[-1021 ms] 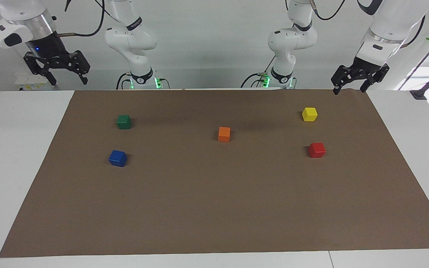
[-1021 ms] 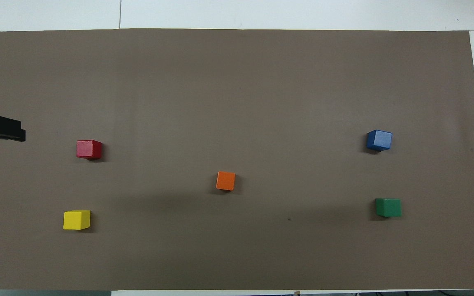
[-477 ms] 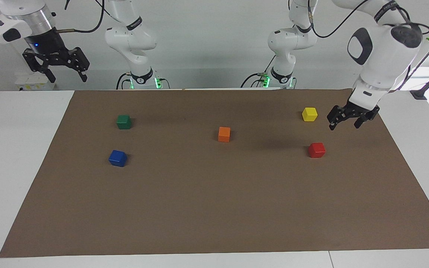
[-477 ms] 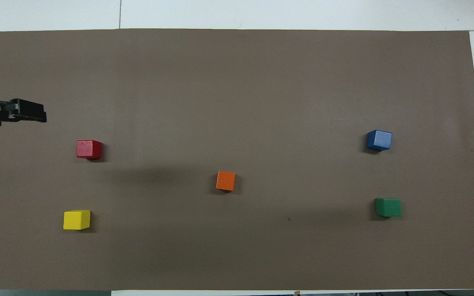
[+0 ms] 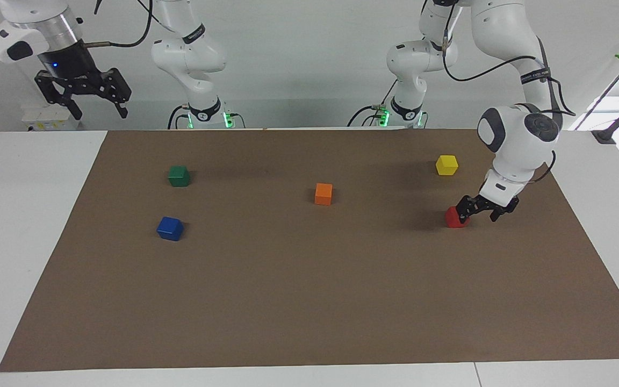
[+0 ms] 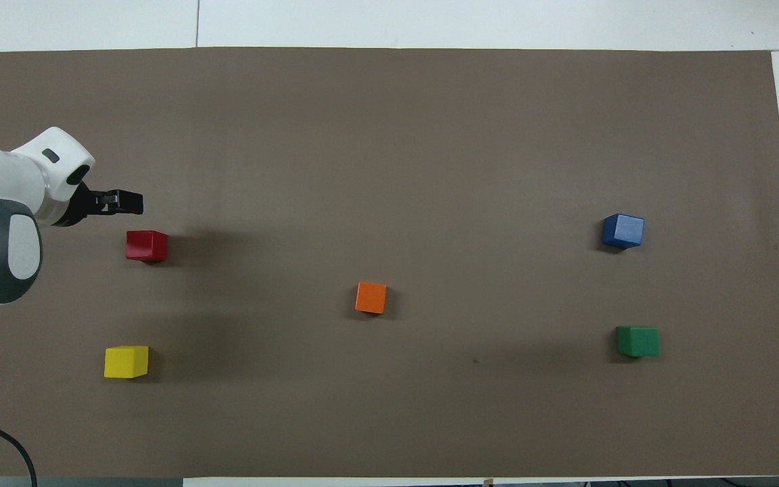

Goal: Transfer red block to right arm and stack on blue block
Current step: 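Reach the left gripper down to the red cube and grasp it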

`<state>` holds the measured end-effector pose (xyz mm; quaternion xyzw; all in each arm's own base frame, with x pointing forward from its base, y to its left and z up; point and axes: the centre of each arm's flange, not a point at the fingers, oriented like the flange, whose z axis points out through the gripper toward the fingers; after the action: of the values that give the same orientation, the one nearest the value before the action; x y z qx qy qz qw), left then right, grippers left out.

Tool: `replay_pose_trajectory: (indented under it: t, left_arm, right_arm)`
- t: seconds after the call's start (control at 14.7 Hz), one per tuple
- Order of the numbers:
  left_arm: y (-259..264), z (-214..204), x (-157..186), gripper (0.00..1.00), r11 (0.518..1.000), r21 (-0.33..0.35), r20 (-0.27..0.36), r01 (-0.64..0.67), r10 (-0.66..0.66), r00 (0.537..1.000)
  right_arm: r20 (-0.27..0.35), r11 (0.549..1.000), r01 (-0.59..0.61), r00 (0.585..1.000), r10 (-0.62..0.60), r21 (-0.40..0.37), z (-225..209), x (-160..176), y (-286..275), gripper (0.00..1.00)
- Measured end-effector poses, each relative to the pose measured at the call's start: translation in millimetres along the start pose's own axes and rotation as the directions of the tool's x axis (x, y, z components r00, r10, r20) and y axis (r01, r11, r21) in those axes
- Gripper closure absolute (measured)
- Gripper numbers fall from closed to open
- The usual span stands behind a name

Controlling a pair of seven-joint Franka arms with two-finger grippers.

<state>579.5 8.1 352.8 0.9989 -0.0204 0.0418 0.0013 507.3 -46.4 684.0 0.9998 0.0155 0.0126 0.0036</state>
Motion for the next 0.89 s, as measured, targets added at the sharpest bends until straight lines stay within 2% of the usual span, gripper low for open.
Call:
replay_pose_trajectory:
  t: [0.27, 0.61, 0.75, 0.82, 0.89]
  left_arm:
    - [4.7, 20.4, -10.1, 0.00, 1.000, -0.004, 0.016, -0.007, 0.007, 1.000]
    - [7.3, 45.8, -23.4, 0.00, 1.000, -0.008, 0.035, -0.010, 0.011, 0.999]
    - [7.5, 53.7, -24.6, 0.22, 1.000, -0.010, 0.046, -0.010, 0.011, 0.999]
    - [7.2, 49.9, -21.4, 0.38, 1.000, -0.010, 0.054, -0.010, 0.010, 0.999]
    - [6.8, 41.0, -15.5, 0.46, 1.000, -0.011, 0.073, -0.008, 0.009, 0.997]
  right_arm:
    - [0.007, 1.000, 0.000, 1.000, 0.000, 0.010, 2.9, -0.6, -0.8, 0.00]
    - [0.023, 0.986, -0.021, 1.000, 0.017, 0.164, 29.5, -1.8, 2.1, 0.00]
    - [0.021, 0.972, -0.029, 0.999, 0.025, 0.234, 44.6, -1.6, 2.6, 0.00]
    - [0.023, 0.961, -0.027, 1.000, 0.022, 0.276, 51.8, -2.0, -1.7, 0.00]
    - [0.024, 0.947, -0.024, 1.000, 0.017, 0.320, 58.1, -2.2, -7.5, 0.00]
